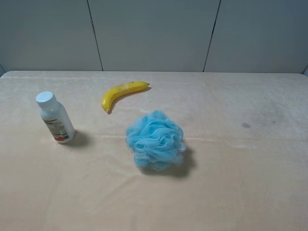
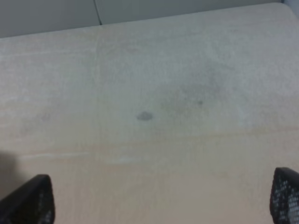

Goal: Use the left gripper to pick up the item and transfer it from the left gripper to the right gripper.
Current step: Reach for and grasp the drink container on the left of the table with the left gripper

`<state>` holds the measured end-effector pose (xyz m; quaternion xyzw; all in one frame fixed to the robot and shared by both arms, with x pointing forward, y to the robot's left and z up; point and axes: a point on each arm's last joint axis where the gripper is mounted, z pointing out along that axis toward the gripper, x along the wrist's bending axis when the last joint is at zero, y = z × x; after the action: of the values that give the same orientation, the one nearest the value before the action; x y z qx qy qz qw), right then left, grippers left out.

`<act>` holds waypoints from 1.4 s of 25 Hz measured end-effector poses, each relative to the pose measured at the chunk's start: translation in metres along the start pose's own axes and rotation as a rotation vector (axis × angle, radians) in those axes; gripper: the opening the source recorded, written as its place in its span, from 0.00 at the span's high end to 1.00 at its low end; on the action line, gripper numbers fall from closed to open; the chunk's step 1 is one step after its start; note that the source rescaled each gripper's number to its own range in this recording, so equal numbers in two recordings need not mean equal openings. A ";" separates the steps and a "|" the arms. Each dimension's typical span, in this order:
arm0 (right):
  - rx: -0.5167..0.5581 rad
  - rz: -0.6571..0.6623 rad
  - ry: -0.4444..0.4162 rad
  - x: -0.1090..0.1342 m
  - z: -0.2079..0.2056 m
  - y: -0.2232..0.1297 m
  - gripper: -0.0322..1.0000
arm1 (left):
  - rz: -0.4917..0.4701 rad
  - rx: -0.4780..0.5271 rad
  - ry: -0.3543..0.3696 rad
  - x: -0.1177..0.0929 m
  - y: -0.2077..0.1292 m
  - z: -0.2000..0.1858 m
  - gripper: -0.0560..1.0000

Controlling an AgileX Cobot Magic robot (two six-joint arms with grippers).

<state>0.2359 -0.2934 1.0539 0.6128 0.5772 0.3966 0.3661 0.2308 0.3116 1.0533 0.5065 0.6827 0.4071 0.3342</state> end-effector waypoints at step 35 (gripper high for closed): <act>0.000 0.000 0.000 0.000 0.000 0.000 0.00 | 0.058 0.205 -0.016 -0.015 0.092 0.015 0.04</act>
<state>0.2359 -0.2934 1.0539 0.6128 0.5772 0.3966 0.3661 0.2867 0.3146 1.1292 0.5606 0.7033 0.3405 0.2741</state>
